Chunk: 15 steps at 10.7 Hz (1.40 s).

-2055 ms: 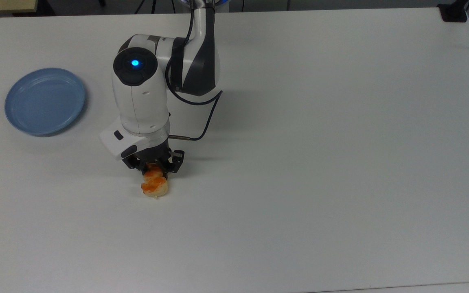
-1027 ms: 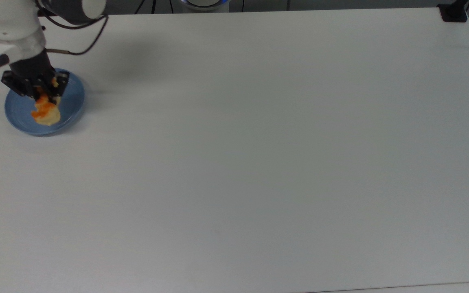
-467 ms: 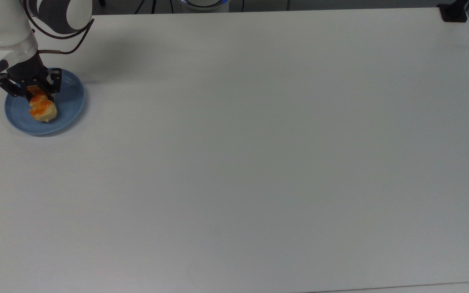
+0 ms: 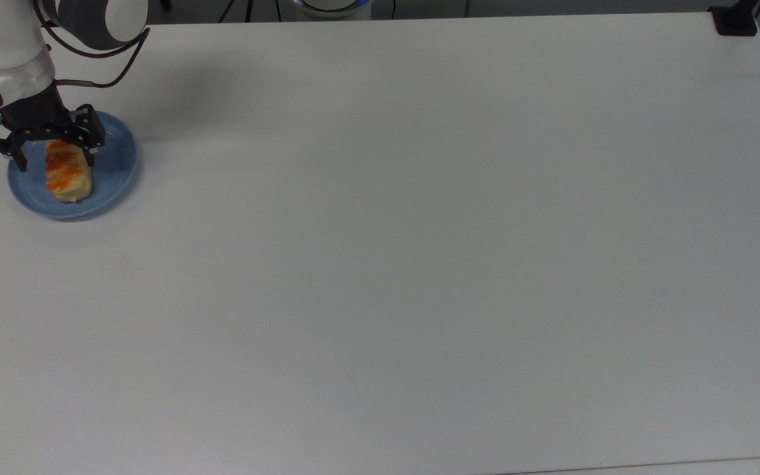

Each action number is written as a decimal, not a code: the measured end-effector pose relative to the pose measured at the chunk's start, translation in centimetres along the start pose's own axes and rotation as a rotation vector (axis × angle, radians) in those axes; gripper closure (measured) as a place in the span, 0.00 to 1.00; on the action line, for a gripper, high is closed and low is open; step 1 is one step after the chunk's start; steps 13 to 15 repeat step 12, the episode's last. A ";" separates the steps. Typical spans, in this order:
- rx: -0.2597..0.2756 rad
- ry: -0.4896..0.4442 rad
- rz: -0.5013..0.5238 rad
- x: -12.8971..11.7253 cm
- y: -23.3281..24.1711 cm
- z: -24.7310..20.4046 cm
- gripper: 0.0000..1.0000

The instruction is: Put the bread onto the plate

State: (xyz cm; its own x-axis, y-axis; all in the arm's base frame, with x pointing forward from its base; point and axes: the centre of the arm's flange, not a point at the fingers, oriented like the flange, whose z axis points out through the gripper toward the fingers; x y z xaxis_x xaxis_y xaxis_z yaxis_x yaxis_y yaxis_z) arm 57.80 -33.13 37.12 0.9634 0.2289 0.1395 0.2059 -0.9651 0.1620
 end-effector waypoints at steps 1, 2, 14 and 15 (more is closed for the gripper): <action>0.011 0.012 0.035 2.4 -1.9 -1.9 0.00; 0.025 0.024 0.065 5.1 -4.9 -4.2 0.00; 0.110 -0.133 0.296 9.0 -24.3 -27.5 0.00; 0.110 -0.133 0.296 9.0 -24.3 -27.5 0.00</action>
